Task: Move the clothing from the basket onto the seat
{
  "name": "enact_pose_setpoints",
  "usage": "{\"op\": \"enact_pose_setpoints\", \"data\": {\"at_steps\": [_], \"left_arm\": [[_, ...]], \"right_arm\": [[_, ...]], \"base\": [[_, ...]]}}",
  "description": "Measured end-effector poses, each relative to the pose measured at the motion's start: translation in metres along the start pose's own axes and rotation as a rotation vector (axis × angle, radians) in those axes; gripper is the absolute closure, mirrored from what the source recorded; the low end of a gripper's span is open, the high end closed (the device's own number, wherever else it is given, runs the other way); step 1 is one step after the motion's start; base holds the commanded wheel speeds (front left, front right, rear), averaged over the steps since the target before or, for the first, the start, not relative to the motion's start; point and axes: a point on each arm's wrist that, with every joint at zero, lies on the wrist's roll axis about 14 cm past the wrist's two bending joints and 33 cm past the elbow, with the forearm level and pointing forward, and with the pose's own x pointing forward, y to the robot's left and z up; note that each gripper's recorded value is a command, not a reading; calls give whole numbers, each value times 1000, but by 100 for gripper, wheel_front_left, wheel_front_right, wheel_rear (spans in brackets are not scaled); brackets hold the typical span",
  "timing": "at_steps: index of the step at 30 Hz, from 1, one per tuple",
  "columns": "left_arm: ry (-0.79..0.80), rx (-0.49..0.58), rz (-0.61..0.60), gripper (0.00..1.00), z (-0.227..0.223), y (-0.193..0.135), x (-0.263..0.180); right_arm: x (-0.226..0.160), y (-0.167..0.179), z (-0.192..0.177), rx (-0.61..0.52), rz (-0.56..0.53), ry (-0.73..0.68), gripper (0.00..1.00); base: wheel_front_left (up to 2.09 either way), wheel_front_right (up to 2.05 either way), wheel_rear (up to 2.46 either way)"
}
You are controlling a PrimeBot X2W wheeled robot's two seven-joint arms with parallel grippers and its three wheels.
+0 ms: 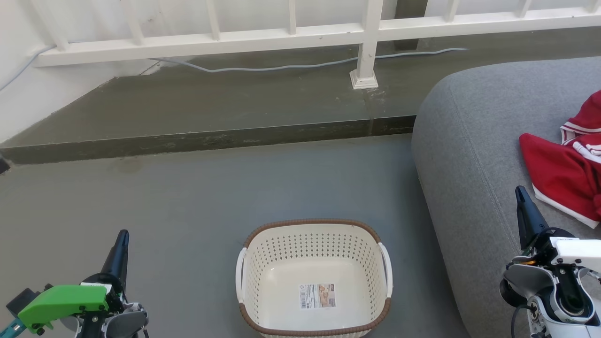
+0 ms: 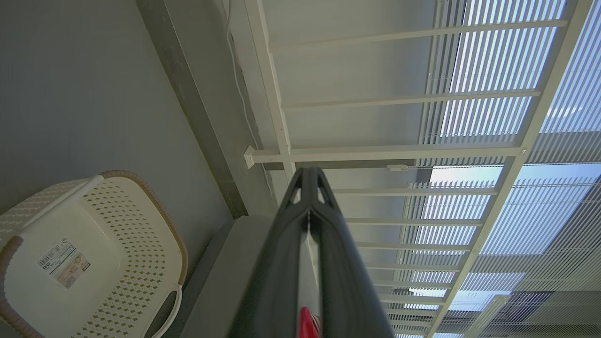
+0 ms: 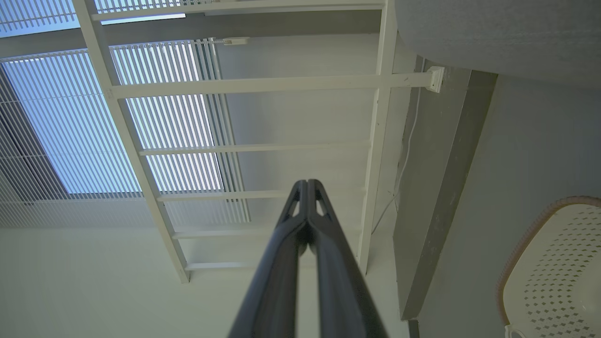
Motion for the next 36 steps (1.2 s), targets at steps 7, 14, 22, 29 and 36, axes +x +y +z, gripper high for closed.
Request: {"op": "enact_pose_setpoints", "data": {"at_steps": [7, 14, 22, 29, 36], "left_arm": [[-1, -1, 4, 100, 0, 1, 0], [-1, -1, 7, 100, 0, 2, 0], [0, -1, 6, 100, 0, 3, 0], [0, -1, 7, 100, 0, 3, 0], [-1, -2, 7, 100, 1, 3, 0]], "right_arm": [[0, 0, 0, 0, 0, -1, 100], [0, 0, 0, 0, 0, -1, 100], [0, 0, 0, 1, 0, -2, 100], [0, 0, 1, 1, 0, -2, 100], [0, 0, 1, 1, 0, -3, 100]], "base": [[0, 0, 0], [0, 0, 0], [0, 0, 0], [0, 0, 0], [0, 0, 0]]}}
